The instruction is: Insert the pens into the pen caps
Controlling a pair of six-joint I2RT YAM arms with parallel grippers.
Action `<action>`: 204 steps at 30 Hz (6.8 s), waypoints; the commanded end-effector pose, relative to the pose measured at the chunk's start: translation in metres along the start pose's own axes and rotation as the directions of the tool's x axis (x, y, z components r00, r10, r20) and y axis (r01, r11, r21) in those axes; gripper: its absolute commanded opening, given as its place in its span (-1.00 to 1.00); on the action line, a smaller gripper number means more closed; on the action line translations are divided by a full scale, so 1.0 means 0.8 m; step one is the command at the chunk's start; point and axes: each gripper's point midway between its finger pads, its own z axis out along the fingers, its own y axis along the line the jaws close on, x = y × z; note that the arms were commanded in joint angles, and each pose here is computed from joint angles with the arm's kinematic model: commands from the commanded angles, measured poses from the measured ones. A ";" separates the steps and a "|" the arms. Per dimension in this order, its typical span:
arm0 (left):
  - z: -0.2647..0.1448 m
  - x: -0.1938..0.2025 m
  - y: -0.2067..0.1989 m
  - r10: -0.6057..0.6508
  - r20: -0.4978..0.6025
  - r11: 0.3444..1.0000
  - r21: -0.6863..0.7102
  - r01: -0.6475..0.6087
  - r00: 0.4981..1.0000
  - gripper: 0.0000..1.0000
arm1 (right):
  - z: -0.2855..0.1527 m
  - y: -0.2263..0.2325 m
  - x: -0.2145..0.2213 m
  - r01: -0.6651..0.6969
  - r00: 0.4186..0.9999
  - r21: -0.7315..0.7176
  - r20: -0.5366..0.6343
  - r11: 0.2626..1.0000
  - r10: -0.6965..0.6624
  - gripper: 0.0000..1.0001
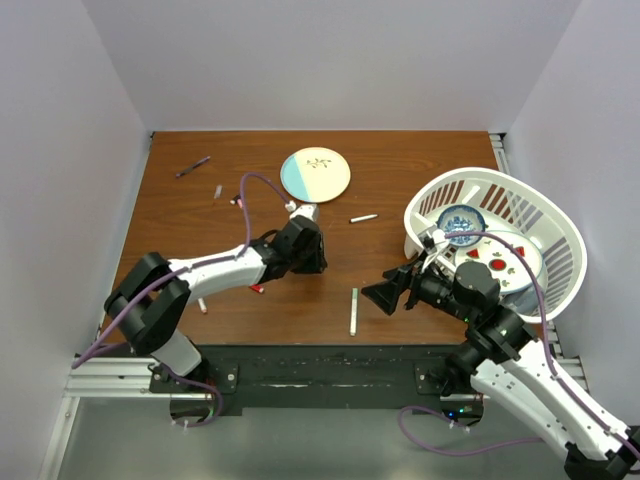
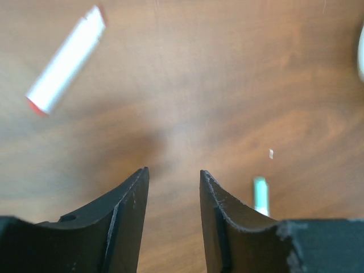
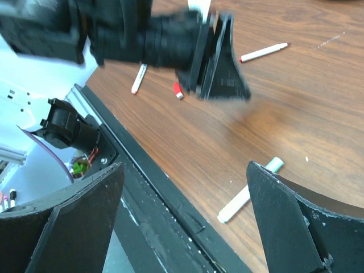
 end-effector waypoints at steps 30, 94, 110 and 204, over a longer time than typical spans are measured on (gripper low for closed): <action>0.086 -0.095 0.111 0.496 -0.161 0.830 -0.202 -0.521 0.853 0.07 | -0.022 -0.192 0.145 -0.118 0.936 0.770 -0.124 0.627 0.330 0.47; -0.250 -0.088 -0.107 -0.342 0.306 0.555 0.828 -0.072 0.888 -1.00 | 0.118 0.111 -0.050 -0.194 0.973 -0.309 0.063 0.931 0.224 0.22; -0.259 -0.083 -0.104 -0.363 0.336 0.554 0.828 -0.088 0.869 -1.00 | 0.133 0.123 -0.050 -0.201 0.965 -0.317 0.101 0.927 0.243 -0.17; -0.063 0.059 0.184 0.967 -0.252 0.137 0.445 -0.885 0.023 -0.42 | -0.030 0.030 -0.052 -0.036 0.969 0.053 0.245 0.998 0.021 -1.00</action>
